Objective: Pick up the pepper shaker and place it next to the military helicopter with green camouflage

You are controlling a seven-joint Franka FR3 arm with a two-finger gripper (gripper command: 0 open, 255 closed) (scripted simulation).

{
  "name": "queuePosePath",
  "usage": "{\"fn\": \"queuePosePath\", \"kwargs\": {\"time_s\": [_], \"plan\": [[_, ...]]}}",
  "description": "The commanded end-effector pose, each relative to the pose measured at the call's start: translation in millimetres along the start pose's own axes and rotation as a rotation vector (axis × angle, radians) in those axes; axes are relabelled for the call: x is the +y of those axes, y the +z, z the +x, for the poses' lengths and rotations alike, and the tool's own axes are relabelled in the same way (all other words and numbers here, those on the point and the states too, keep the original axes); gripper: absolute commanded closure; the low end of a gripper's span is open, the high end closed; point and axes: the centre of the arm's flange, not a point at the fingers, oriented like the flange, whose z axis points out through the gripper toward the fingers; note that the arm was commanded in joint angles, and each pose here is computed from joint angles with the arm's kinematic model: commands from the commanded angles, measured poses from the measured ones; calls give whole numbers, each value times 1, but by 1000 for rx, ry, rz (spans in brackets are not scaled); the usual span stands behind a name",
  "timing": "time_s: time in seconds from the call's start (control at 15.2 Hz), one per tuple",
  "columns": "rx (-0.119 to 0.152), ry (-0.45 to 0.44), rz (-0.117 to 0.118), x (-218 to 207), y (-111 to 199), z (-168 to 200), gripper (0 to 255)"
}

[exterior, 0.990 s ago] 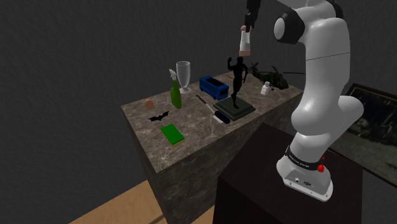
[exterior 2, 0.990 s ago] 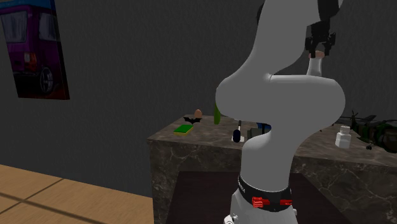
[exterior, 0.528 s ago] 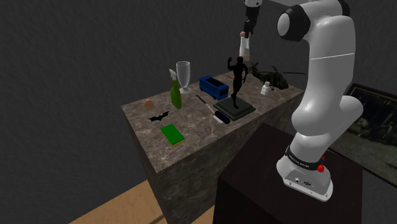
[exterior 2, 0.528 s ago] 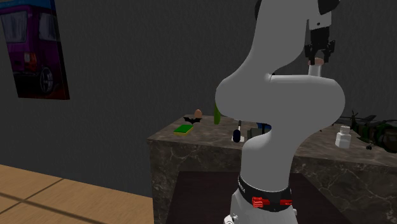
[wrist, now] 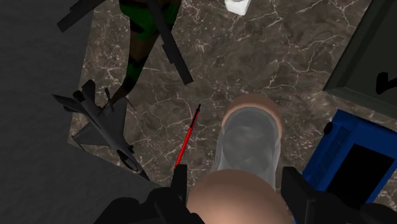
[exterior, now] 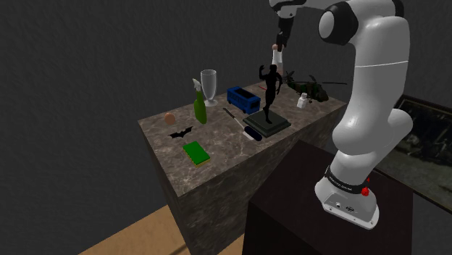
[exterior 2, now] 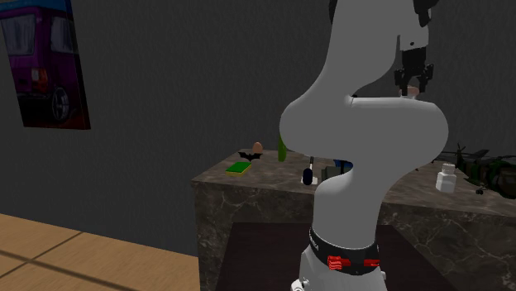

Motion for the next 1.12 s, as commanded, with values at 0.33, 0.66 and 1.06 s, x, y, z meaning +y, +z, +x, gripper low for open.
{"fn": "queuePosePath", "kwargs": {"time_s": [0.33,0.66,1.06], "plan": [[1,0,-1,-6,37,-2,255],[1,0,-1,-10,63,-3,255],[1,0,-1,-16,94,-4,255]]}}
